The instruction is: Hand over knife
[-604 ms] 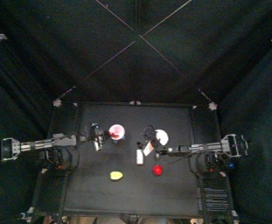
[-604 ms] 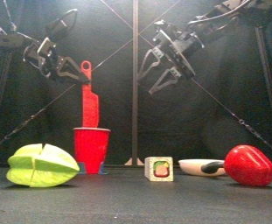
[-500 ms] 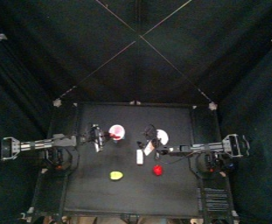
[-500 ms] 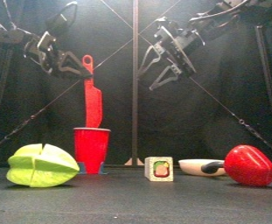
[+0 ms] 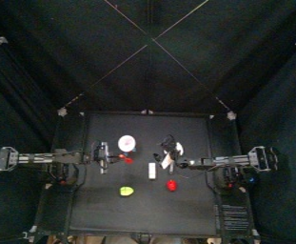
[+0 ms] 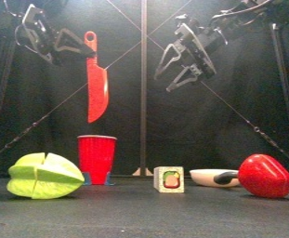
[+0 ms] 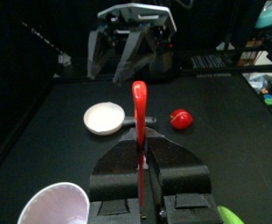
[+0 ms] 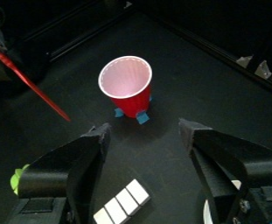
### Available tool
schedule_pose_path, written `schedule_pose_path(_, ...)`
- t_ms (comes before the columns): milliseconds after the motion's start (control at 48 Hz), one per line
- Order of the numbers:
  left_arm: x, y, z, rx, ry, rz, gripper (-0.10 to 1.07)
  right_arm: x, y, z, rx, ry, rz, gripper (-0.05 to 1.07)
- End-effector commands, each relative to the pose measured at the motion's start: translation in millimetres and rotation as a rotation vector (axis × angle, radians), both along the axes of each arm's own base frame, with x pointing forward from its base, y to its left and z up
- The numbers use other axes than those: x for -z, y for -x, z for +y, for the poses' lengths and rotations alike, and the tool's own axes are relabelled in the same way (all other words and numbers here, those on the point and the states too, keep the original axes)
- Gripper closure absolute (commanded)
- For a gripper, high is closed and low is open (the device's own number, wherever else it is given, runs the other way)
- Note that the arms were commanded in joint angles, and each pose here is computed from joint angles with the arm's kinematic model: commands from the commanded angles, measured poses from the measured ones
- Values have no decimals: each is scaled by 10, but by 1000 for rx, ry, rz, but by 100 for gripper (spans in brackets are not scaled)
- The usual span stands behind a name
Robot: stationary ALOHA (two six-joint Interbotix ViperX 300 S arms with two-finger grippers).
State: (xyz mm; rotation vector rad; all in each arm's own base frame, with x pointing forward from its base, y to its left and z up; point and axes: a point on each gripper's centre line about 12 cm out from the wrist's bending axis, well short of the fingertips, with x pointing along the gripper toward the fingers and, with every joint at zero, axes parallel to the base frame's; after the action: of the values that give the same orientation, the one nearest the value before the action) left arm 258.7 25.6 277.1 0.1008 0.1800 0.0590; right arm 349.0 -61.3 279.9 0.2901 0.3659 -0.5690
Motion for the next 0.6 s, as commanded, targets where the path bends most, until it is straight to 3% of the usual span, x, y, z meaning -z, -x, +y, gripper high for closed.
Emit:
schedule_pose_path(0, -29, -35, 9, -13, 16, 23, 66, -154, 13, 36, -26, 3, -46, 8)
schedule_pose_path(229, 159, -156, 44, -59, 104, 155, 66, -144, -34, 139, -129, 5, -56, 8)
schedule_pose_path(458, 395, -389, 83, -82, 115, 316, 66, -126, -88, 260, -267, 35, -61, 8)
schedule_pose_path(583, 506, -532, 104, -91, 107, 403, 66, -79, -132, 279, -296, 49, -47, 8)
